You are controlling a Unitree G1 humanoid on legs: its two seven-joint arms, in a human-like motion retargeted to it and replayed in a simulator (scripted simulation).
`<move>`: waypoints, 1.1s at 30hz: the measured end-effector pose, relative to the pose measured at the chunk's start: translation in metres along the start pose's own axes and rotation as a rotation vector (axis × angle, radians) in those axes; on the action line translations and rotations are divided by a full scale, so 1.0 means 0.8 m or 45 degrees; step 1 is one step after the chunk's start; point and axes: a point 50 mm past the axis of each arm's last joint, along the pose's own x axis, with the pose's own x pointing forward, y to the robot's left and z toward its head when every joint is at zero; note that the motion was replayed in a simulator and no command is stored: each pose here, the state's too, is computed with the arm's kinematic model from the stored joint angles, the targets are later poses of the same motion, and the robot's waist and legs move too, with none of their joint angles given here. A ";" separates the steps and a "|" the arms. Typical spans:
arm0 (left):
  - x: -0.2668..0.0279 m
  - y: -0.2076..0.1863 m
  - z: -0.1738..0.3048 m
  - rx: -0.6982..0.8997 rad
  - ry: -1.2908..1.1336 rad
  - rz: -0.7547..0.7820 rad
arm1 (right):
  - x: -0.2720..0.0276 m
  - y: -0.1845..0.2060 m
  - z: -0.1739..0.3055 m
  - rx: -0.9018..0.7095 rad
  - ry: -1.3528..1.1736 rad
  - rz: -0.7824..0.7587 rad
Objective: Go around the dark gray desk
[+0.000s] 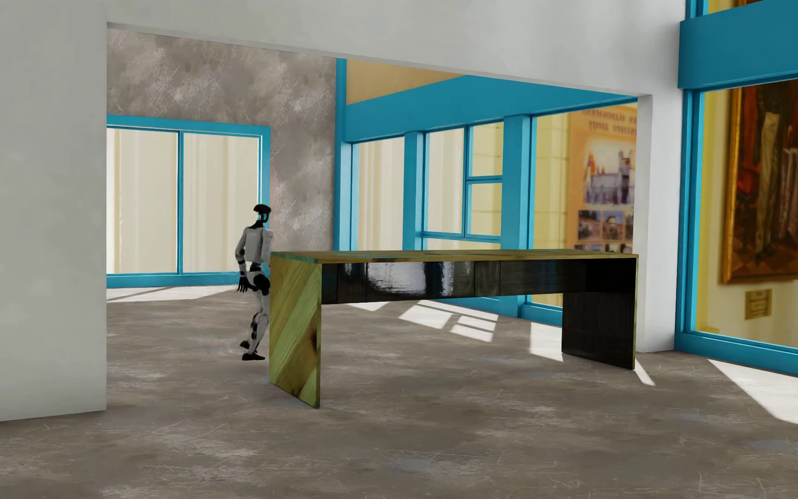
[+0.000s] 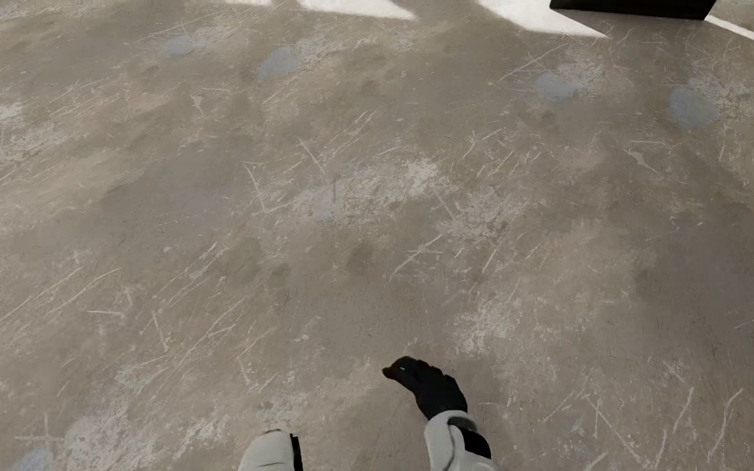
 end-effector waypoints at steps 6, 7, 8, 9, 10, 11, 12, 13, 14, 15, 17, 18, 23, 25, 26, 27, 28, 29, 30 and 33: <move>-0.006 -0.034 -0.015 0.072 0.043 -0.097 | -0.122 -0.158 0.218 0.885 -1.505 -0.300; -0.005 -0.031 -0.016 0.066 0.072 -0.064 | -0.143 -0.173 0.232 0.941 -1.640 -0.269; -0.005 -0.028 -0.017 0.031 0.097 -0.014 | -0.157 -0.184 0.242 0.971 -1.737 -0.234; -0.006 -0.024 -0.017 -0.028 0.109 0.045 | -0.168 -0.191 0.252 0.985 -1.809 -0.206; -0.006 -0.018 -0.016 -0.096 0.108 0.108 | -0.175 -0.194 0.259 1.025 -1.856 -0.168; -0.005 -0.009 -0.013 -0.147 0.104 0.155 | -0.180 -0.195 0.264 1.063 -1.886 -0.125; -0.003 0.004 -0.008 -0.170 0.084 0.197 | -0.184 -0.197 0.266 1.068 -1.907 -0.124; 0.000 0.022 -0.002 -0.162 0.066 0.240 | -0.186 -0.198 0.264 1.071 -1.915 -0.145; 0.003 0.041 0.007 -0.122 0.041 0.277 | -0.187 -0.197 0.259 1.078 -1.899 -0.152; 0.005 0.062 0.021 -0.074 -0.002 0.328 | -0.188 -0.197 0.254 1.072 -1.888 -0.168; 0.004 0.103 0.058 0.016 -0.144 0.431 | -0.192 -0.199 0.245 1.022 -1.886 -0.214; 0.000 0.124 0.076 0.047 -0.211 0.483 | -0.191 -0.200 0.242 0.998 -1.874 -0.225; -0.034 0.186 0.118 -0.082 -0.437 0.770 | -0.158 -0.190 0.209 0.773 -1.536 -0.472; -0.034 0.170 0.100 -0.213 -0.415 0.765 | -0.136 -0.168 0.184 0.491 -1.296 -0.523; -0.028 0.154 0.088 -0.221 -0.372 0.716 | -0.126 -0.155 0.166 0.291 -1.160 -0.545; -0.020 0.135 0.076 -0.192 -0.312 0.631 | -0.116 -0.138 0.145 0.035 -1.011 -0.556; -0.011 0.116 0.066 -0.125 -0.239 0.529 | -0.103 -0.118 0.119 -0.289 -0.836 -0.523; -0.003 0.094 0.056 -0.048 -0.165 0.418 | -0.087 -0.093 0.091 -0.664 -0.646 -0.397; 0.003 0.071 0.046 0.024 -0.097 0.314 | -0.071 -0.062 0.063 -0.993 -0.465 -0.168; 0.006 0.014 0.008 0.117 0.035 0.055 | -0.034 0.015 -0.011 -0.983 -0.151 0.325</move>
